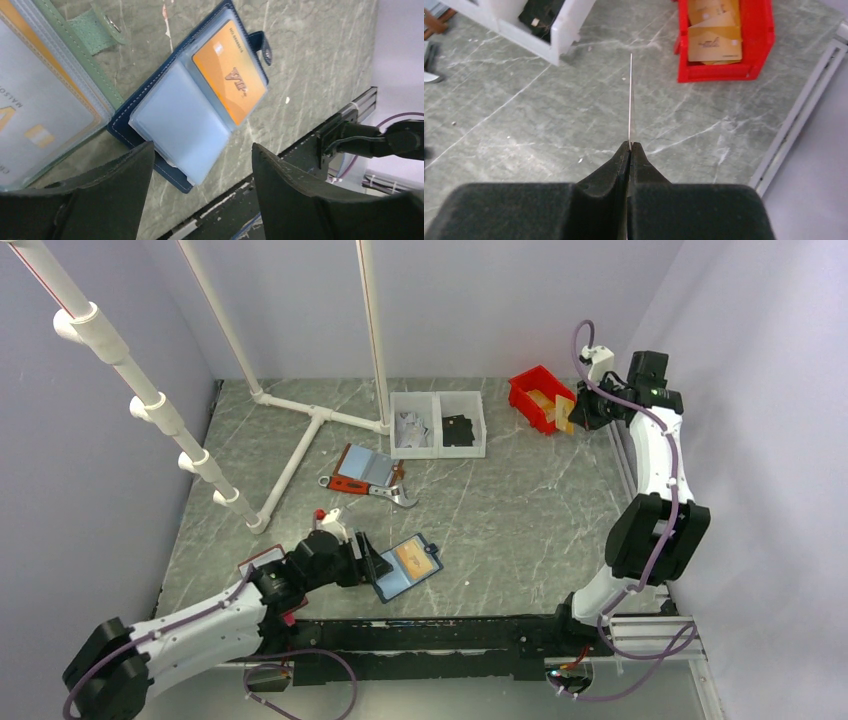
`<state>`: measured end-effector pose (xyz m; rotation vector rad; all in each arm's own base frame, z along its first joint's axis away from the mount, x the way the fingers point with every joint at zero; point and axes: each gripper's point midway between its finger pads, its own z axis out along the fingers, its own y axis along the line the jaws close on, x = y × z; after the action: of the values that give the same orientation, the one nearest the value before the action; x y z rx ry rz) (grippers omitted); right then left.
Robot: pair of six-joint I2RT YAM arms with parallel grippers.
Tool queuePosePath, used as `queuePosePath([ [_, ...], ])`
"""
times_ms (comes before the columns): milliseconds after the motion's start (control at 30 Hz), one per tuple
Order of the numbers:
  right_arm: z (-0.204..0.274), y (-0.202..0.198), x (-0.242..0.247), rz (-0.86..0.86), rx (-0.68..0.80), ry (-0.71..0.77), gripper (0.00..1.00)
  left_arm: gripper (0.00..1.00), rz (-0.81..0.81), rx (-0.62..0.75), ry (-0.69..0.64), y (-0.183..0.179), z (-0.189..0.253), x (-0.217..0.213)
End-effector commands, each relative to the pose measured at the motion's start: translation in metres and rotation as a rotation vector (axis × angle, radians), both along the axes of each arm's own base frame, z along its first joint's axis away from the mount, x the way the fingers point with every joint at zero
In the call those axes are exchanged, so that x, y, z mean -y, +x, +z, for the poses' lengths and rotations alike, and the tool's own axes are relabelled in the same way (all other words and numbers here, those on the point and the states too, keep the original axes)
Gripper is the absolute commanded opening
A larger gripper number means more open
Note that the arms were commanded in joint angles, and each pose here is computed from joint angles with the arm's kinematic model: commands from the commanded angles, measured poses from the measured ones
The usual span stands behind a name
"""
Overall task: Take the credit cards out of the card holder
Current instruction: Place the credit card in the storage box.
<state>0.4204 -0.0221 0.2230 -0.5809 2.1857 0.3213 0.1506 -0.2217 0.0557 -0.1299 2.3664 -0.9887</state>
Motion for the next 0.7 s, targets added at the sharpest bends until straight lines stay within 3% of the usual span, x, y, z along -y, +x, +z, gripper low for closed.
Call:
queuePosePath([
  [0, 0.021, 0.028, 0.021, -0.065, 0.07, -0.045, 0.0, 0.79, 0.003, 0.038, 0.027, 0.0, 0.023, -0.01],
  [200, 0.016, 0.048, 0.033, -0.092, 0.055, -0.059, 0.0, 0.94, 0.037, 0.109, 0.07, 0.004, 0.042, -0.027],
  [667, 0.001, 0.087, 0.055, -0.122, 0.015, -0.104, 0.0, 0.99, 0.04, 0.222, 0.14, 0.019, 0.066, -0.035],
])
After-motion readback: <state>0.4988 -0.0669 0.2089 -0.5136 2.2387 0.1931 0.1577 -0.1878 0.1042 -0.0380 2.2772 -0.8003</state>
